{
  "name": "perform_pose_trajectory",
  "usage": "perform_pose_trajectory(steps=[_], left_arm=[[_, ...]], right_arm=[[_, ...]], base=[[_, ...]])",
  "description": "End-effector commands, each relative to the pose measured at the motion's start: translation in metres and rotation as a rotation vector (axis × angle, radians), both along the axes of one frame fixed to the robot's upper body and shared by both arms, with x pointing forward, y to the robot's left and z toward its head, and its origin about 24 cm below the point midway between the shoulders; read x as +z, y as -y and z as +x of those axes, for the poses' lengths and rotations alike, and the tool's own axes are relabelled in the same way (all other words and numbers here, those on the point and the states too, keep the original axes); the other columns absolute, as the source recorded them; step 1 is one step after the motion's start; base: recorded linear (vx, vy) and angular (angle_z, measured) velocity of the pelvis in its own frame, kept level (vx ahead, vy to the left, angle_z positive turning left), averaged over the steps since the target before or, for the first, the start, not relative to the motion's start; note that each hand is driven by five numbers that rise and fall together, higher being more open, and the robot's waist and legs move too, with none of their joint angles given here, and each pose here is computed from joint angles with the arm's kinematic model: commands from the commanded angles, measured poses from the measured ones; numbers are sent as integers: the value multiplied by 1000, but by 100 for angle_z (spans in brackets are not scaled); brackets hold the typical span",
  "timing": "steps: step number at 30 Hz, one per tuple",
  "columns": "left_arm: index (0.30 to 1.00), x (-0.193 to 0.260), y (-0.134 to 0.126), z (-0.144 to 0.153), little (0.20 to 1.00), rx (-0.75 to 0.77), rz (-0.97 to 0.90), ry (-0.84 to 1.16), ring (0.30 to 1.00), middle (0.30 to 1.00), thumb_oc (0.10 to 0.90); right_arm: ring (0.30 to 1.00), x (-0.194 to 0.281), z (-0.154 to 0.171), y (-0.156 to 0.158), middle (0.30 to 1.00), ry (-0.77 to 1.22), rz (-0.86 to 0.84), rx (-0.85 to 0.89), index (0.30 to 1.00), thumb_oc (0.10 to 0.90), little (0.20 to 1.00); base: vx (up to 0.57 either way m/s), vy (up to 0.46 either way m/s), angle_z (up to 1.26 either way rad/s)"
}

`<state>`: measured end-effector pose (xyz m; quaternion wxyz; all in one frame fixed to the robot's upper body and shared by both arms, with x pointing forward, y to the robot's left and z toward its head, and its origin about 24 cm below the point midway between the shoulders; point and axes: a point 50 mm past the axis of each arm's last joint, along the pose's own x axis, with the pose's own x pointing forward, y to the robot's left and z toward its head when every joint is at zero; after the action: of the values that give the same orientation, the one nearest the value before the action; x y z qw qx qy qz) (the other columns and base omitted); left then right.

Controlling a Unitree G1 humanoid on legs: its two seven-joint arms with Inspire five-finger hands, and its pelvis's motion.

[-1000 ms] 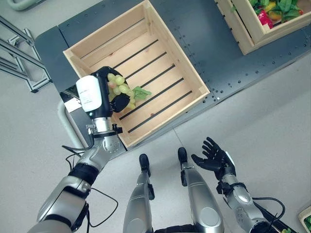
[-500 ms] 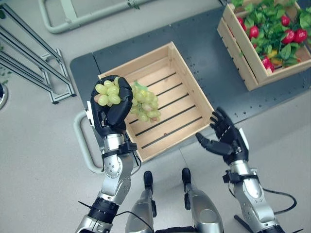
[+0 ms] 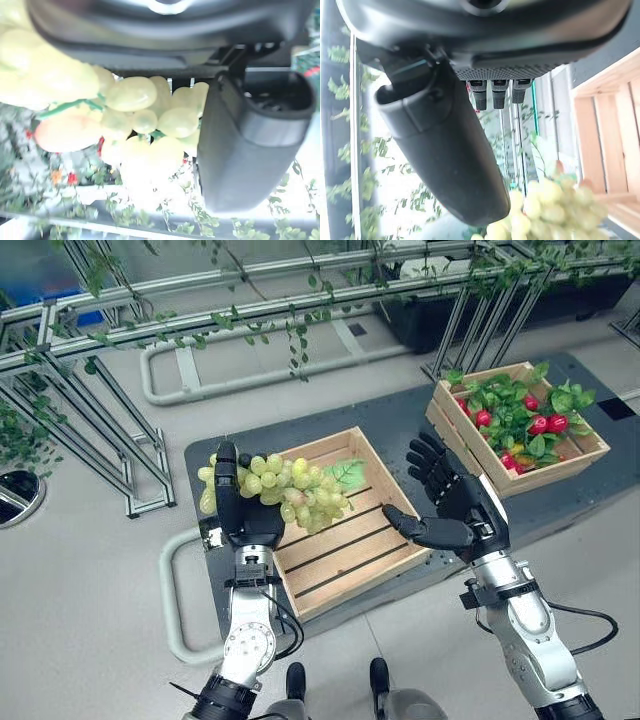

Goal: Pick up the fruits from the basket on one side to the basket on the other side

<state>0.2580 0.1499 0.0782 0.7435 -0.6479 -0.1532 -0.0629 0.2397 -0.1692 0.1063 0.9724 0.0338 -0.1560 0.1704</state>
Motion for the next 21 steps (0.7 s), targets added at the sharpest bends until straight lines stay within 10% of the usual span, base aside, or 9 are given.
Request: perform_pose_trajectory(steps=[1,21], left_arm=[[300,34,14,7,300,-94,-67,240,300,300,400],[300,33,19,11,300,-111,12,202,300,300,400]], right_arm=[[900,40,-3,-16,900,168,44,182,900,800,900],[900,64,12,-44,900,135,-62,352,900,800,900]], base=[[40,-17,-2],[10,0,0]])
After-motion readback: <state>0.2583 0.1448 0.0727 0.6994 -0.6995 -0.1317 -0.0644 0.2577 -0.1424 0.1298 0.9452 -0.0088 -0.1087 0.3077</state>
